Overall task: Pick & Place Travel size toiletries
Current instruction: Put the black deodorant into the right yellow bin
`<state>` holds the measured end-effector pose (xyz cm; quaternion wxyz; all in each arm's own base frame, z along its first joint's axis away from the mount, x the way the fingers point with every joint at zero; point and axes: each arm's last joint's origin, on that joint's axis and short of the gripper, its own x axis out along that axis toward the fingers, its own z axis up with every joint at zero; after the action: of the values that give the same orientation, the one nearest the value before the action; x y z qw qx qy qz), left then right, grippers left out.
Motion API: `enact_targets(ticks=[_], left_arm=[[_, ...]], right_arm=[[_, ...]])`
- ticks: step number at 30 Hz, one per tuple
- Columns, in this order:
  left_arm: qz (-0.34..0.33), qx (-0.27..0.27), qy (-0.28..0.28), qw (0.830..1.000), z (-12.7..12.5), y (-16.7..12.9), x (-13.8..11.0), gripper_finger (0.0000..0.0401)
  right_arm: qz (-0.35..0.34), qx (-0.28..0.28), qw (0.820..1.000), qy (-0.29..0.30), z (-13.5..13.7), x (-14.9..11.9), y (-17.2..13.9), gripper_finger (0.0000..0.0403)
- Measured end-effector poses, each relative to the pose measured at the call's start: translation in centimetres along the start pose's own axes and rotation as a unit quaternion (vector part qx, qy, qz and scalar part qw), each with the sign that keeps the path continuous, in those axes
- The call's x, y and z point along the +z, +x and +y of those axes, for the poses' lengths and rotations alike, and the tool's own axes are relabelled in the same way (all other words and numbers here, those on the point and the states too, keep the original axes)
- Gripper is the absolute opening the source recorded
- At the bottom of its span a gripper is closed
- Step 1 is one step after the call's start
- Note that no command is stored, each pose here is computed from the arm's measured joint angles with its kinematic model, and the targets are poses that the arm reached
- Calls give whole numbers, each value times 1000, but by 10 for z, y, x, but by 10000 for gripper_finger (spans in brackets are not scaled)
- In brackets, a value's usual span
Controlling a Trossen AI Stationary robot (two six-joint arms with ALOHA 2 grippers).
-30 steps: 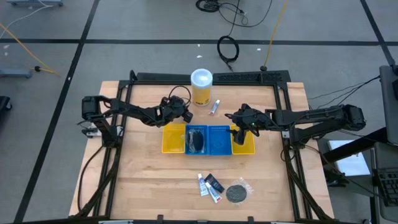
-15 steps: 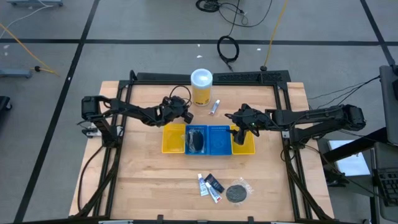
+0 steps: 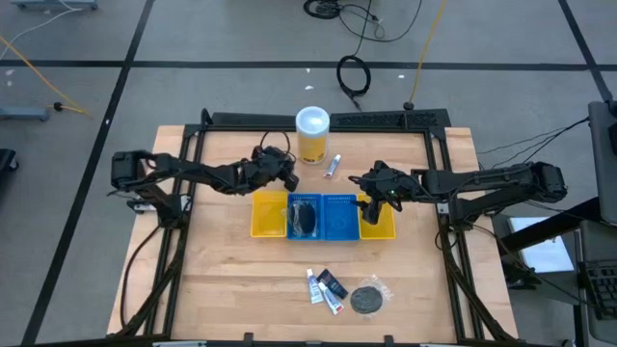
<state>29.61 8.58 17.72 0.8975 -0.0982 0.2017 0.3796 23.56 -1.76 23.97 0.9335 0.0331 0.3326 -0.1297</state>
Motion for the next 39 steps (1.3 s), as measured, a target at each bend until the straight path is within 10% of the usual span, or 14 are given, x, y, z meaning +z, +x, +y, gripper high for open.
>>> enact_targets(ticks=[18,39], left_arm=[[-89,-224,113,964,-80,-70,62,117],[-127,-282,130,942,-100,-90,71,116]], right_arm=[[-87,50,995,-9,5,17,-2,293],[-231,134,962,-53,27,42,21,293]])
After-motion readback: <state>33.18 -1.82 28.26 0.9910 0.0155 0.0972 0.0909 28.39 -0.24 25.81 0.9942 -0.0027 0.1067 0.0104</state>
